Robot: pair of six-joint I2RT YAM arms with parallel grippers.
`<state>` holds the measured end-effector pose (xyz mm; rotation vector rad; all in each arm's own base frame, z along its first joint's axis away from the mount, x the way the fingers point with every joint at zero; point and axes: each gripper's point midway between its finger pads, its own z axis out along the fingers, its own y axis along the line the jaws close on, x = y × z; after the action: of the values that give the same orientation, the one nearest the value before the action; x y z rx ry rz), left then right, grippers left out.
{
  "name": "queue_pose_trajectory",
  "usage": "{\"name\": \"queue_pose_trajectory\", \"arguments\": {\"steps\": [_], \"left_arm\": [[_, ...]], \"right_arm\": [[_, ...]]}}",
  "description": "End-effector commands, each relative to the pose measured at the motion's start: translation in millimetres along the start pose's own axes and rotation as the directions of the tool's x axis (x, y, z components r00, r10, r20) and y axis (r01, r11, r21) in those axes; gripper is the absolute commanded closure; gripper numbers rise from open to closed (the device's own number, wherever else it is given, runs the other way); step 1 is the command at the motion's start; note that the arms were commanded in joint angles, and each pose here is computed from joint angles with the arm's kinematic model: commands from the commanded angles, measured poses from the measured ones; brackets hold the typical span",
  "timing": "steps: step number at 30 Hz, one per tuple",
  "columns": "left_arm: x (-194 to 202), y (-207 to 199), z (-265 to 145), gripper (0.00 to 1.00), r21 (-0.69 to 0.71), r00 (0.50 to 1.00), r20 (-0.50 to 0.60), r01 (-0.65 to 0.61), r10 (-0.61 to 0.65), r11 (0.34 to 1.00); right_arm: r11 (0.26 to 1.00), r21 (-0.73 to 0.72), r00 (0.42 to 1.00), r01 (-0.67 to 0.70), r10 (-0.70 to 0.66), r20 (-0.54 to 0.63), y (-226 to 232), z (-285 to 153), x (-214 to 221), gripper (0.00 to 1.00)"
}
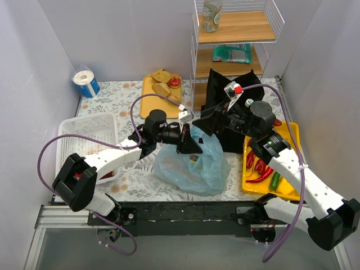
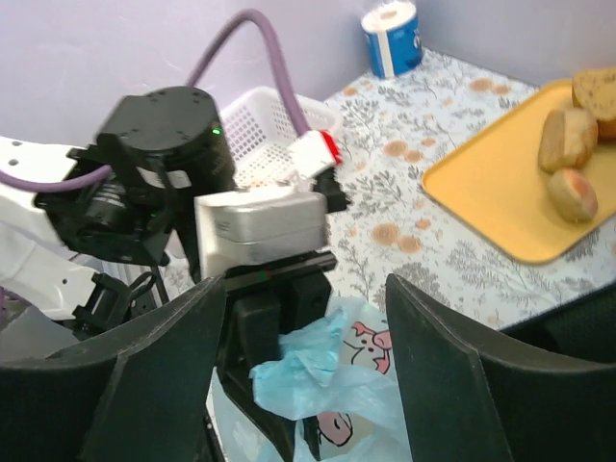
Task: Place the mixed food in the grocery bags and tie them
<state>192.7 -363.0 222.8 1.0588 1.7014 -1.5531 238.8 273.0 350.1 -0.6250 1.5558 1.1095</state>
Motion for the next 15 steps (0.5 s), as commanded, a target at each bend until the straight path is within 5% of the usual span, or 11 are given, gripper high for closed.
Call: {"name": "queue_pose_trajectory", "arguments": {"steps": [1,15], "left_arm": [[-6.8,-17.2,-5.9,1.0,0.018,0.997,0.009,-0.075,0.074,0.997],[-8.2,-15.8,-4.7,1.0,0.005,0.996,0.011,-0.085,0.085,0.996]], "right_arm": [[0.997,0.047,0.998,-0.058,0.059,-0.022,-13.3,3.3,8.8,0.25],[0.988,-0.019,0.985,-0.153,0.151,-0.087,-13.6,11.7,49.4,0.33]]}}
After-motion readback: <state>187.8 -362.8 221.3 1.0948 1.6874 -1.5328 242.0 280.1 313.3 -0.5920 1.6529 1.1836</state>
